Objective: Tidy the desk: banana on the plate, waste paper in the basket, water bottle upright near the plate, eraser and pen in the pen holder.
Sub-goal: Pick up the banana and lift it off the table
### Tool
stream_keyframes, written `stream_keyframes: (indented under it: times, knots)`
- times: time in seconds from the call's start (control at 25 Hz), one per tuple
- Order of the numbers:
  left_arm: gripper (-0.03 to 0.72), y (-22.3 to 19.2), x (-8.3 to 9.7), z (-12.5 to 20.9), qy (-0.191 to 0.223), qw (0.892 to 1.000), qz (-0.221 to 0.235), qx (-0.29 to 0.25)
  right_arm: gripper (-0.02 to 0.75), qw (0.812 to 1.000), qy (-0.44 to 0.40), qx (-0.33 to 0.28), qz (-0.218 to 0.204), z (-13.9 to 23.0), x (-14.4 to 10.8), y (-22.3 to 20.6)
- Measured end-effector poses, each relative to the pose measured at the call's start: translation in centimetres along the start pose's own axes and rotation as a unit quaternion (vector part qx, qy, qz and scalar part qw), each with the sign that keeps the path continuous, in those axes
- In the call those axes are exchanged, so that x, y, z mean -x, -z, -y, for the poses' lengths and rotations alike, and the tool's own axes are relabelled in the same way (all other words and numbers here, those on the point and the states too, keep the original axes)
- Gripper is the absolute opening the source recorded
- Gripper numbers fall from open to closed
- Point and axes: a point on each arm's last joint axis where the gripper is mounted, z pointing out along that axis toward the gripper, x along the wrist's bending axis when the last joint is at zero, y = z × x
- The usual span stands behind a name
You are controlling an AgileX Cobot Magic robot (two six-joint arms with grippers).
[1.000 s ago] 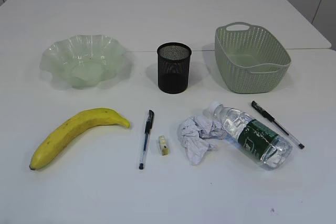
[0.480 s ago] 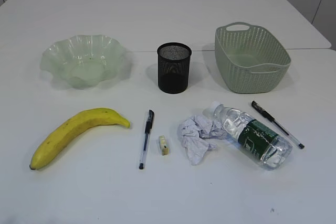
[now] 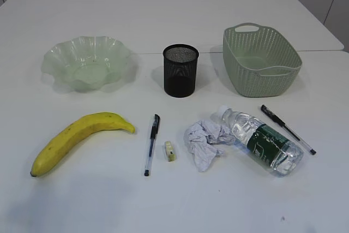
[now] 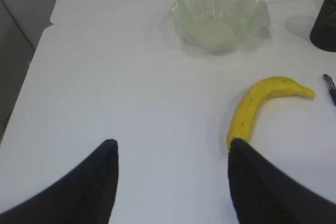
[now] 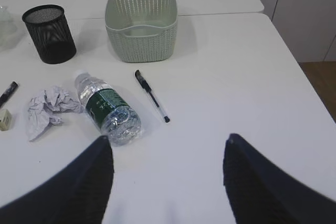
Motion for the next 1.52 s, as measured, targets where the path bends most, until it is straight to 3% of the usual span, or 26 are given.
stream_keyframes:
  times: [0.2,0.32,0.48,0.6,0.88,1.2,1.36,1.52]
  knots:
    - [0.465,-3.6,-0.4,-5.1,-0.027,0.999,-0.019,0.015,0.470,0.999,0.003,-0.042,-0.003,-1.7,0.2,-2.3]
    - [0.465,-6.5,0.0,-7.7,-0.049,0.999,-0.007,0.015,0.469,0.996,0.003,-0.090,-0.005,-2.5,0.3,-4.4]
    - [0.465,-9.6,2.2,-10.2,-0.125,0.992,0.029,0.007,0.468,0.989,-0.006,-0.150,-0.016,-3.8,0.3,-6.8]
    - [0.465,-12.5,4.0,-11.2,-0.152,0.986,0.052,-0.035,0.466,0.987,0.004,-0.156,-0.034,-5.6,0.1,-7.6]
    - [0.465,-18.1,7.1,-11.5,-0.186,0.969,0.075,-0.142,0.466,0.988,0.020,-0.143,-0.048,-10.0,0.1,-8.0]
    - [0.465,-22.2,9.0,-10.1,-0.194,0.952,0.091,-0.219,0.464,0.980,0.016,-0.188,-0.055,-11.6,0.2,-10.7]
    - [0.465,-24.2,10.1,-9.0,-0.201,0.938,0.124,-0.255,0.463,0.974,0.006,-0.219,-0.066,-11.3,0.1,-12.1]
    - [0.465,-26.5,11.1,-7.1,-0.215,0.913,0.150,-0.312,0.463,0.969,0.028,-0.233,-0.077,-11.1,0.0,-13.0]
